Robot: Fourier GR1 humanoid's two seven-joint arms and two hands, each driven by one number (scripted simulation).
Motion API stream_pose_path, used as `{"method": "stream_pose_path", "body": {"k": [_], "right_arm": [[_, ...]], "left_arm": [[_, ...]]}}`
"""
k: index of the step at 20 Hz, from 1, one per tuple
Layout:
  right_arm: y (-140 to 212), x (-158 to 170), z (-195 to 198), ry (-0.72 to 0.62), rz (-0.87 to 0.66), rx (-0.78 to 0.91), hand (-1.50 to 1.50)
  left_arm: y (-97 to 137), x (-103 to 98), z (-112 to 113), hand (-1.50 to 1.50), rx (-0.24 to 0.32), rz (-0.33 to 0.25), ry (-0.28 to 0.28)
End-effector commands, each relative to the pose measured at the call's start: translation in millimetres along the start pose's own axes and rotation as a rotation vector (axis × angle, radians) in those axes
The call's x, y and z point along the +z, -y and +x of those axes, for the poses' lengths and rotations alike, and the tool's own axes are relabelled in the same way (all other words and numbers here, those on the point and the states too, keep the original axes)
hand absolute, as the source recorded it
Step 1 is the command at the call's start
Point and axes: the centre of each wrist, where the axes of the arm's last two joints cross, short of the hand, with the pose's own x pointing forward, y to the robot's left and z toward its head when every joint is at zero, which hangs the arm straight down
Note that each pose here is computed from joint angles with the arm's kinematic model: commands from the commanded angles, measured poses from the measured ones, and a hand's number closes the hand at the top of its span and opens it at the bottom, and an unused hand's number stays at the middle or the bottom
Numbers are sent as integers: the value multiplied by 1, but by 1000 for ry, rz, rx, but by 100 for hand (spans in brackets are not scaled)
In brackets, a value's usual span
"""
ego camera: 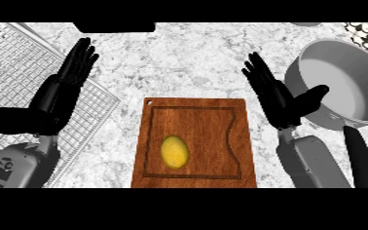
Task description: Pick the lemon from the cutting board and place it in the pot
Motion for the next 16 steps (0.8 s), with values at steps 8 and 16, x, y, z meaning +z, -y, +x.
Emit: {"method": "stream_pose_path", "body": {"k": [8,16], "right_arm": [[71,35,77,555,-330,601,-150],[-49,117,24,927,-199,527,-150]], "left_arm": [[10,37,-51,0,58,272,-164],[27,76,-71,0,85,273,-128]]}}
